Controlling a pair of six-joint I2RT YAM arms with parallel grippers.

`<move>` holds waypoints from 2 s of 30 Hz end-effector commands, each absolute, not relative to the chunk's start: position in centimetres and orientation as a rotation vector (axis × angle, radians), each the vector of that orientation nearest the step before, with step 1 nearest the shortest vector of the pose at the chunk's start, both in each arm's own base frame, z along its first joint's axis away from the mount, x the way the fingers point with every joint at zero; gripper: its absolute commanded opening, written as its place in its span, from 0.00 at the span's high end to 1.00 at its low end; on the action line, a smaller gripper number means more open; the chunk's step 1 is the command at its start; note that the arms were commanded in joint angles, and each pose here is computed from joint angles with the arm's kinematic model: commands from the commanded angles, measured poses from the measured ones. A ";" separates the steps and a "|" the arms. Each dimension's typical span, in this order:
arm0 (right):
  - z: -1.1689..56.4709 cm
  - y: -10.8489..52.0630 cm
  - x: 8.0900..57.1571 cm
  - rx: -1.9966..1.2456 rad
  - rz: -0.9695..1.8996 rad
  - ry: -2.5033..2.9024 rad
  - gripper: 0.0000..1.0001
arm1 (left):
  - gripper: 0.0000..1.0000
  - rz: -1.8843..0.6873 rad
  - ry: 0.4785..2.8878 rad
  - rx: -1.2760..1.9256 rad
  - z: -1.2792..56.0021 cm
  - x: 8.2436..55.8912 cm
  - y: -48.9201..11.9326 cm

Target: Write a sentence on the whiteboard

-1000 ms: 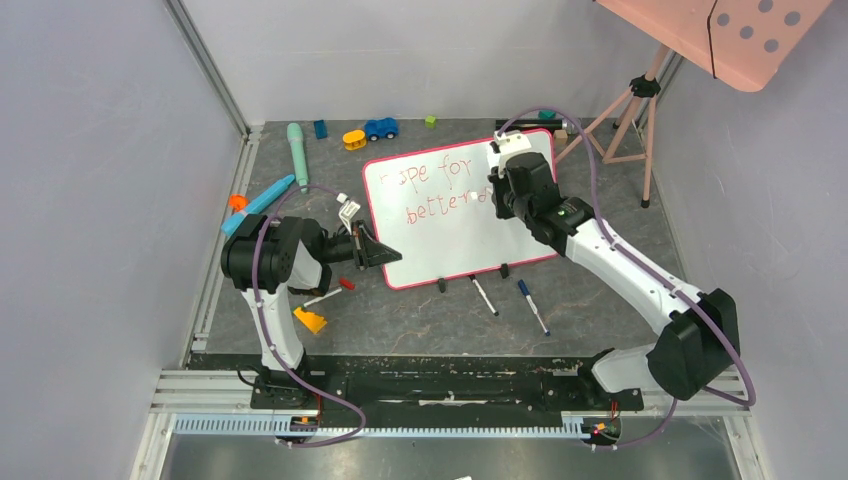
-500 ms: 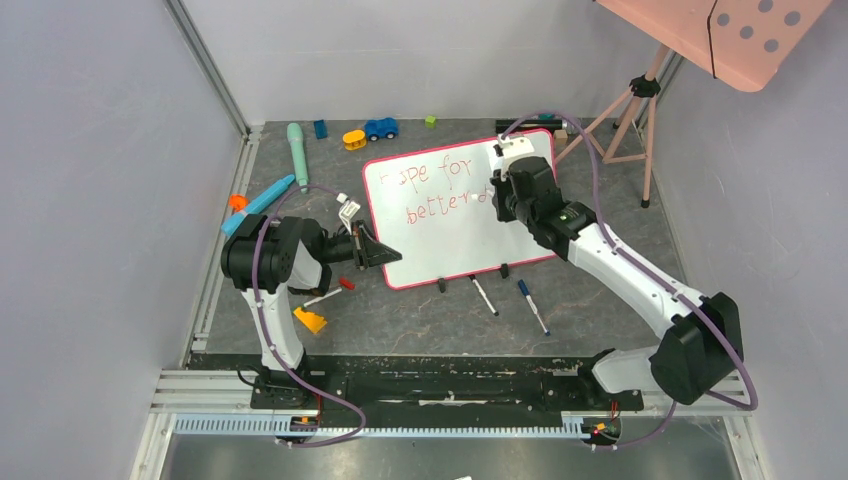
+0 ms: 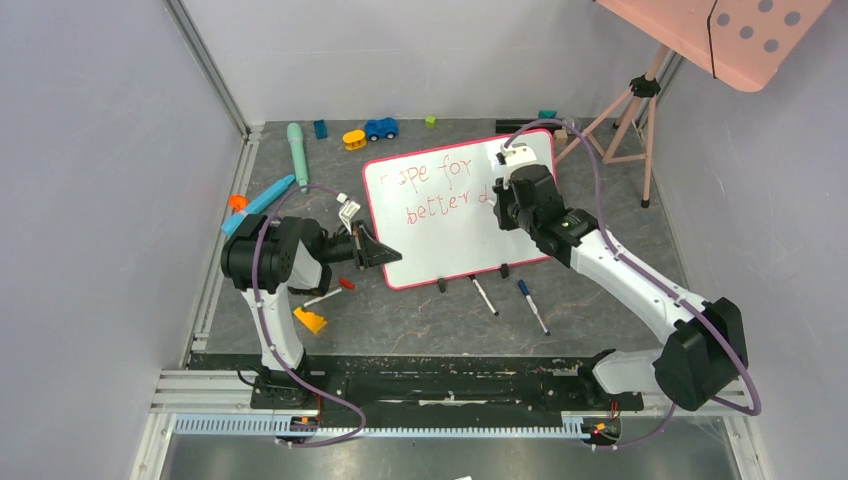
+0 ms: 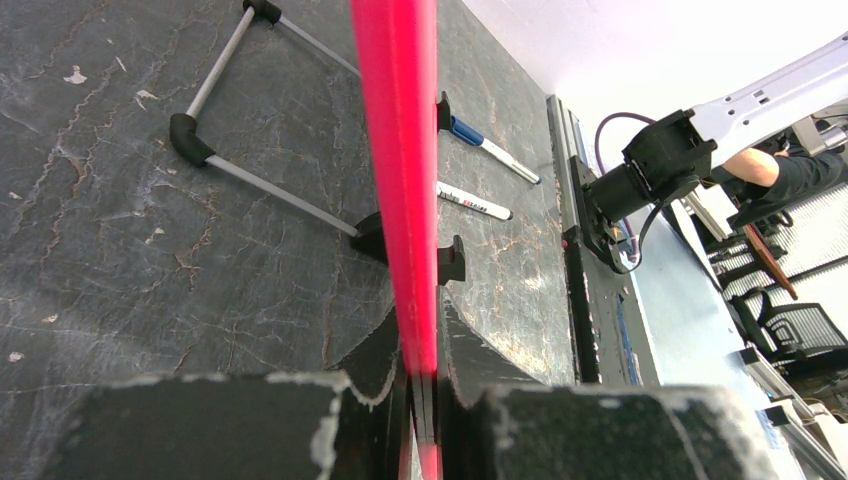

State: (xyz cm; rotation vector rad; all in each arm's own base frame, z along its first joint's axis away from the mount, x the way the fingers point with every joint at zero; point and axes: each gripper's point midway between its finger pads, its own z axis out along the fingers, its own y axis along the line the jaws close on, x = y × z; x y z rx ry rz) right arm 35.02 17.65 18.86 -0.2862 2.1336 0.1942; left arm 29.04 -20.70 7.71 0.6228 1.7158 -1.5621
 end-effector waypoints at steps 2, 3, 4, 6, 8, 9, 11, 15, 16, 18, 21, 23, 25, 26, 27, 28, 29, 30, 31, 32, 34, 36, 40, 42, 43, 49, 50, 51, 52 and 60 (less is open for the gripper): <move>20.4 16.5 35.3 -0.247 0.151 2.112 1.00 | 0.98 -1.490 1.574 0.829 7.9 28.3 -21.3; 20.6 16.5 35.2 -0.248 0.154 2.109 1.00 | 0.98 -1.489 1.574 0.829 7.9 28.3 -21.3; 20.9 16.5 35.3 -0.246 0.153 2.107 1.00 | 0.98 -1.489 1.573 0.830 7.9 28.3 -21.3; 21.4 16.4 35.2 -0.243 0.153 2.098 1.00 | 0.98 -1.490 1.573 0.831 7.9 28.3 -21.3; 21.8 16.2 35.2 -0.242 0.153 2.089 1.00 | 0.98 -1.488 1.573 0.831 7.9 28.3 -21.3; 22.0 16.2 35.2 -0.240 0.153 2.084 1.00 | 0.98 -1.488 1.572 0.831 7.9 28.3 -21.3; 22.2 16.2 35.1 -0.241 0.157 2.077 1.00 | 0.98 -1.488 1.573 0.830 7.9 28.3 -21.3; 22.6 16.0 35.3 -0.235 0.155 2.069 1.00 | 0.98 -1.488 1.573 0.830 7.9 28.3 -21.3; 22.7 15.9 35.4 -0.233 0.151 2.067 1.00 | 0.98 -1.488 1.573 0.830 7.9 28.3 -21.3; 22.8 15.8 35.6 -0.236 0.149 2.063 1.00 | 0.98 -1.489 1.573 0.831 7.8 28.3 -21.3; 23.0 15.9 36.0 -0.240 0.153 2.060 1.00 | 0.98 -1.490 1.574 0.830 7.9 28.3 -21.3; 23.1 16.0 36.2 -0.243 0.154 2.059 1.00 | 0.98 -1.488 1.573 0.831 7.9 28.3 -21.3; 23.1 16.1 36.5 -0.244 0.158 2.059 1.00 | 0.98 -1.488 1.572 0.832 7.9 28.3 -21.3; 23.1 16.2 36.5 -0.246 0.163 2.059 1.00 | 0.98 -1.490 1.573 0.831 7.9 28.3 -21.3; 23.0 16.2 36.6 -0.249 0.163 2.061 1.00 | 0.98 -1.490 1.573 0.833 7.9 28.2 -21.3; 22.9 16.3 36.7 -0.248 0.166 2.062 1.00 | 0.98 -1.489 1.573 0.831 7.9 28.3 -21.3; 22.8 16.3 36.7 -0.249 0.166 2.063 1.00 | 0.98 -1.488 1.573 0.831 7.9 28.3 -21.3; 22.7 16.3 36.8 -0.250 0.167 2.064 1.00 | 0.98 -1.489 1.572 0.832 7.9 28.3 -21.3; 22.6 16.4 36.9 -0.253 0.168 2.066 1.00 | 0.98 -1.489 1.573 0.831 7.9 28.3 -21.3; 22.5 16.4 37.0 -0.253 0.169 2.068 1.00 | 0.98 -1.489 1.573 0.832 7.9 28.3 -21.3; 22.4 16.4 37.0 -0.257 0.172 2.069 1.00 | 0.98 -1.488 1.572 0.832 7.9 28.3 -21.3; 22.3 16.6 37.1 -0.260 0.178 2.071 1.00 | 0.98 -1.488 1.572 0.832 7.9 28.3 -21.3; 21.8 16.6 37.1 -0.260 0.179 2.081 1.00 | 0.98 -1.488 1.572 0.833 7.9 28.3 -21.3; 21.6 16.7 37.1 -0.263 0.181 2.087 1.00 | 0.98 -1.488 1.571 0.833 7.9 28.3 -21.3; 21.5 16.8 37.1 -0.264 0.186 2.088 1.00 | 0.98 -1.488 1.573 0.832 7.8 28.2 -21.3; 21.1 17.5 36.9 -0.282 0.230 2.093 1.00 | 0.98 -1.488 1.572 0.833 7.9 28.3 -21.3; 20.9 17.5 36.7 -0.285 0.234 2.098 1.00 | 0.98 -1.488 1.572 0.832 7.9 28.3 -21.3; 20.8 17.5 36.6 -0.285 0.238 2.100 1.00 | 0.98 -1.488 1.573 0.831 7.9 28.3 -21.3; 20.5 17.5 36.4 -0.287 0.241 2.103 1.00 | 0.98 -1.488 1.573 0.831 7.8 28.3 -21.3; 19.2 16.7 35.1 -0.282 0.226 2.136 1.00 | 0.98 -1.487 1.569 0.837 7.9 28.2 -21.3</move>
